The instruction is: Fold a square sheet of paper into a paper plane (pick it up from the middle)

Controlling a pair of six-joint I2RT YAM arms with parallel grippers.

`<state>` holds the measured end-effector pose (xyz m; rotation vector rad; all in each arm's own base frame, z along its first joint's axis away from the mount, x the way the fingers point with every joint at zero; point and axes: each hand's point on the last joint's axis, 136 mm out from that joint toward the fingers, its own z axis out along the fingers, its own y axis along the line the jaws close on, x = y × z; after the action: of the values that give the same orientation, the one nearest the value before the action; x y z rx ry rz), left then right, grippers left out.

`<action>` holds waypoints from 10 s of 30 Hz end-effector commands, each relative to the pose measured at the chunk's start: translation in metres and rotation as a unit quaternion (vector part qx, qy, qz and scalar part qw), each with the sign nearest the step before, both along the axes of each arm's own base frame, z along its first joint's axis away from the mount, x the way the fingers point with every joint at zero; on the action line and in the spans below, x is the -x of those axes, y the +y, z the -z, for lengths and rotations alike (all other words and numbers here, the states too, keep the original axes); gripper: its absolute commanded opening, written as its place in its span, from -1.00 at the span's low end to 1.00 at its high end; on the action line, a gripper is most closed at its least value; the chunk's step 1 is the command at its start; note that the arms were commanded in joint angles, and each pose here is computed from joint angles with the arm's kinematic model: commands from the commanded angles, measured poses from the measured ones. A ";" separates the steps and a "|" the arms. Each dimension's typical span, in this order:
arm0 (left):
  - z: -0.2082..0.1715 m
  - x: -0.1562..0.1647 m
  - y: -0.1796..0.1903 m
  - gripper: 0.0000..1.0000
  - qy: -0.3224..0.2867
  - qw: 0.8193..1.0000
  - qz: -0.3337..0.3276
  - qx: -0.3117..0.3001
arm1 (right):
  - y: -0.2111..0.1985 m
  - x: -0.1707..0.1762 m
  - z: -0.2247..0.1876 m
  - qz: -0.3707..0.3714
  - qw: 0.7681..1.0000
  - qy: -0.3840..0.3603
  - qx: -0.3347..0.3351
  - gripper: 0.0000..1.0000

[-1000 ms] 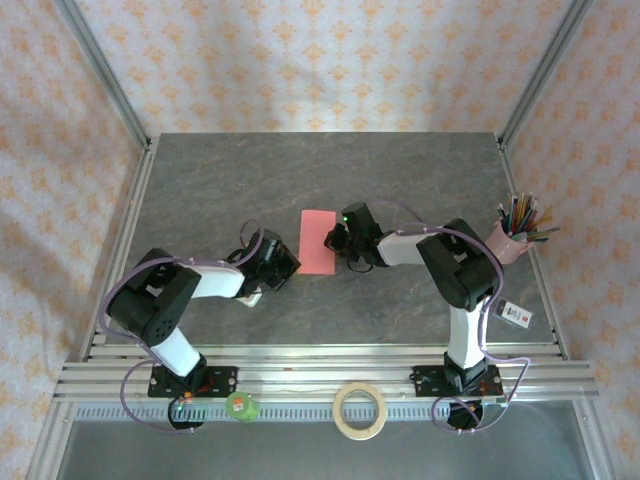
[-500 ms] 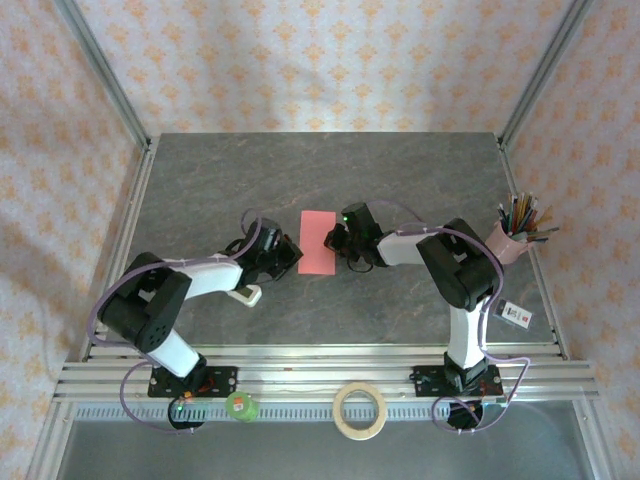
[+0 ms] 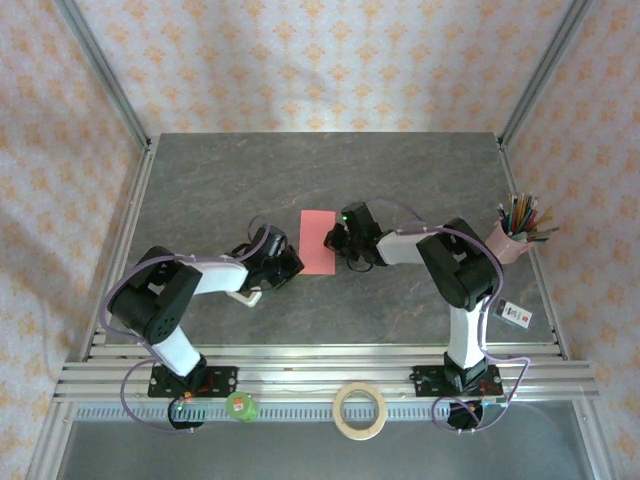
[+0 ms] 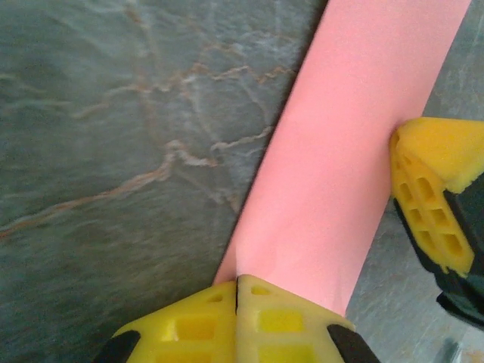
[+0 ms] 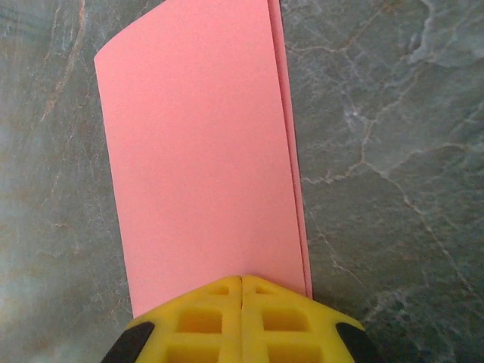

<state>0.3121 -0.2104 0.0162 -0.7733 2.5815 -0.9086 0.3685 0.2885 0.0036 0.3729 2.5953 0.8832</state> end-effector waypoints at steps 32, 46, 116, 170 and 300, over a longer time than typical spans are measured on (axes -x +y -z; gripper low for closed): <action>-0.036 -0.103 -0.022 -0.79 -0.086 0.994 0.062 -0.008 | -0.044 0.073 -0.028 -0.082 0.993 0.083 -0.014 -0.41; 0.008 -0.099 -0.015 -0.81 -0.032 0.997 0.054 -0.036 | -0.050 0.090 -0.024 -0.081 0.991 0.109 -0.014 -0.51; 0.010 -0.112 -0.011 -0.84 -0.040 0.997 0.049 -0.041 | 0.020 0.063 -0.065 -0.089 0.978 0.076 -0.175 -0.95; 0.022 -0.099 -0.010 -0.84 -0.022 0.998 0.051 -0.039 | 0.045 0.029 -0.031 -0.057 0.982 0.066 -0.166 -0.96; 0.023 -0.092 -0.024 -0.86 -0.009 0.991 0.100 -0.091 | 0.027 0.043 -0.015 -0.050 0.988 0.078 -0.123 -0.97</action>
<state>0.4210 -0.2465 0.0192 -0.4242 2.6286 -0.8184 0.3292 0.3238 0.0249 0.3790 2.6324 1.3529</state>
